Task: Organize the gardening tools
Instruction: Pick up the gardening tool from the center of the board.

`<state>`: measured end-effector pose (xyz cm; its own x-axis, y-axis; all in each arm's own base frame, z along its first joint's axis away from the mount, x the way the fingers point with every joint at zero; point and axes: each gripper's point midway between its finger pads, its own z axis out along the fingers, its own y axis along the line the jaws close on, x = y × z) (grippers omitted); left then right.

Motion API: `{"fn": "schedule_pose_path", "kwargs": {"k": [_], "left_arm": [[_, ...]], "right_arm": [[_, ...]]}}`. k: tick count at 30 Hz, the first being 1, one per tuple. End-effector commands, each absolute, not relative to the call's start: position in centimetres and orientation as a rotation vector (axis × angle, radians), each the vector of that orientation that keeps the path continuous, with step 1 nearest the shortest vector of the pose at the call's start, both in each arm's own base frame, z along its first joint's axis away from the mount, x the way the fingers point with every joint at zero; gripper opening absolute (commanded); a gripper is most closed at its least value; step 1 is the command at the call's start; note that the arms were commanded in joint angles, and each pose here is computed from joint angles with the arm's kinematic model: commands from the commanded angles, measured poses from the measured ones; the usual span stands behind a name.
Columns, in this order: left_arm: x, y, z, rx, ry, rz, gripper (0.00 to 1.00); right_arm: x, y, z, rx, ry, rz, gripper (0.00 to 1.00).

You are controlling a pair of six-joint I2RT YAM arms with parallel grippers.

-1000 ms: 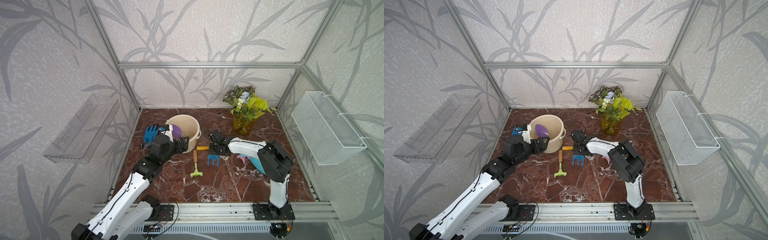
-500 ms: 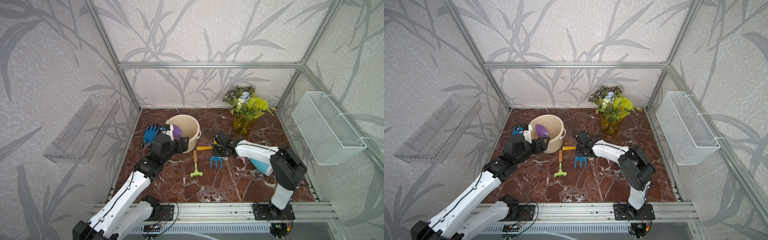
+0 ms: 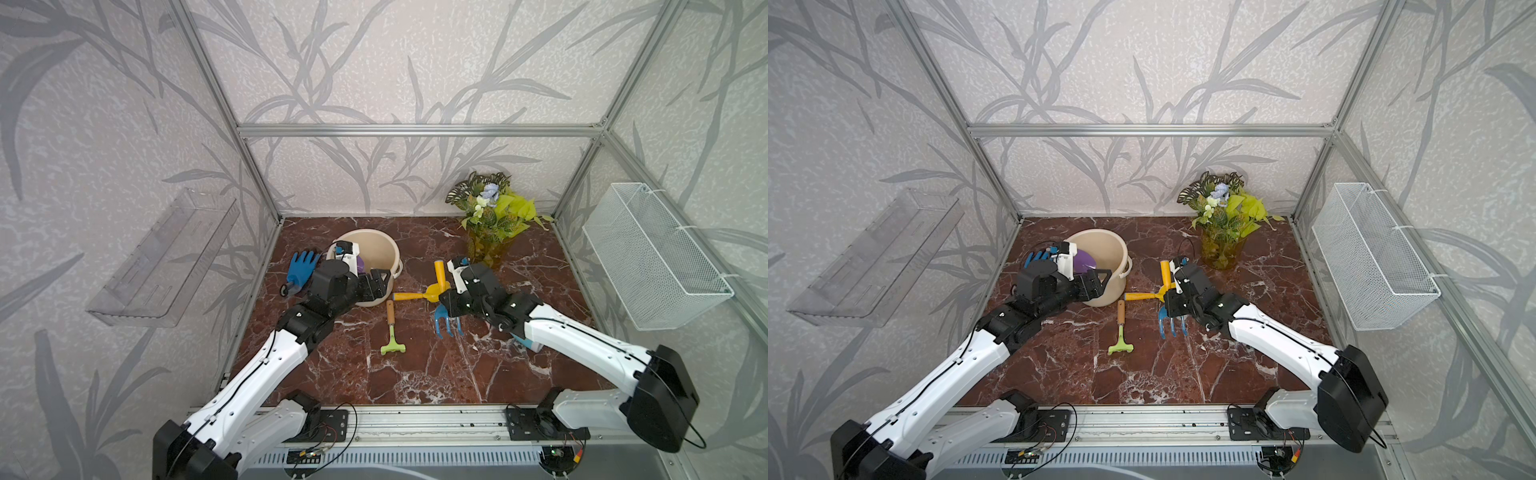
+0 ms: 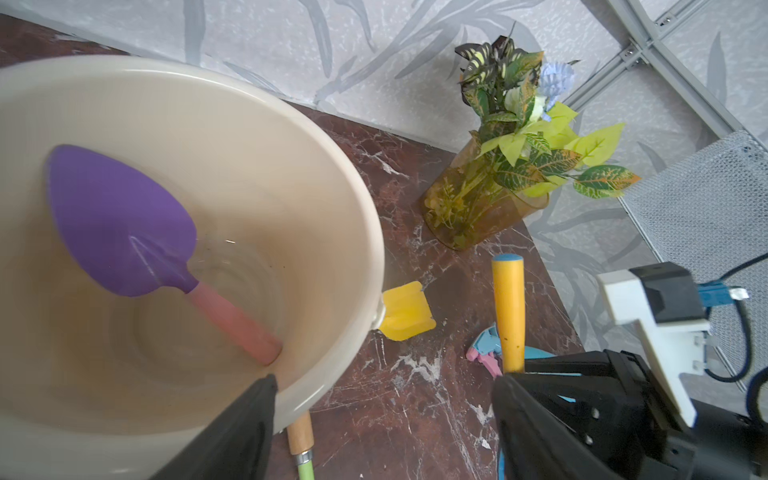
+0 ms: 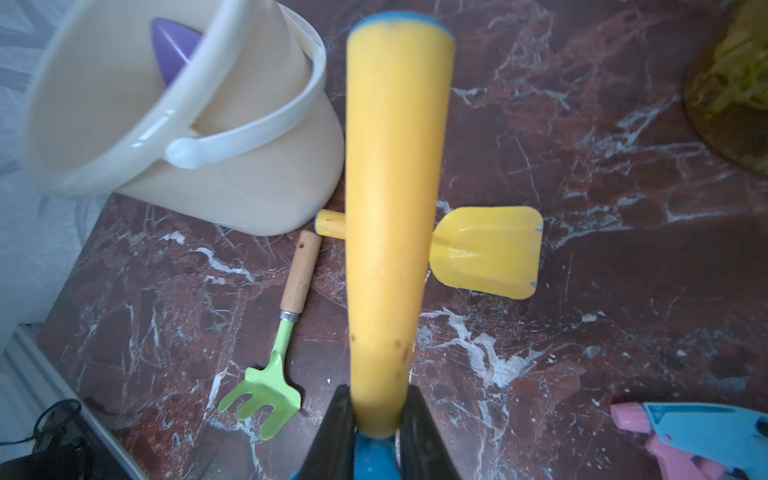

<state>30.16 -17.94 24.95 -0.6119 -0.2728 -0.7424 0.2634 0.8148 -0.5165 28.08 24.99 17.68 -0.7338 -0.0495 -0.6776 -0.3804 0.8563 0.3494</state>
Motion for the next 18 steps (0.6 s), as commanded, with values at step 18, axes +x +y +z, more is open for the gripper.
{"fn": "schedule_pose_path", "kwargs": {"k": [18], "left_arm": [[29.1, -30.6, 30.7, 0.326, 1.989, -1.136, 0.87]], "right_arm": [[24.4, 26.3, 23.8, -0.584, 2.082, 0.746, 0.03]]}}
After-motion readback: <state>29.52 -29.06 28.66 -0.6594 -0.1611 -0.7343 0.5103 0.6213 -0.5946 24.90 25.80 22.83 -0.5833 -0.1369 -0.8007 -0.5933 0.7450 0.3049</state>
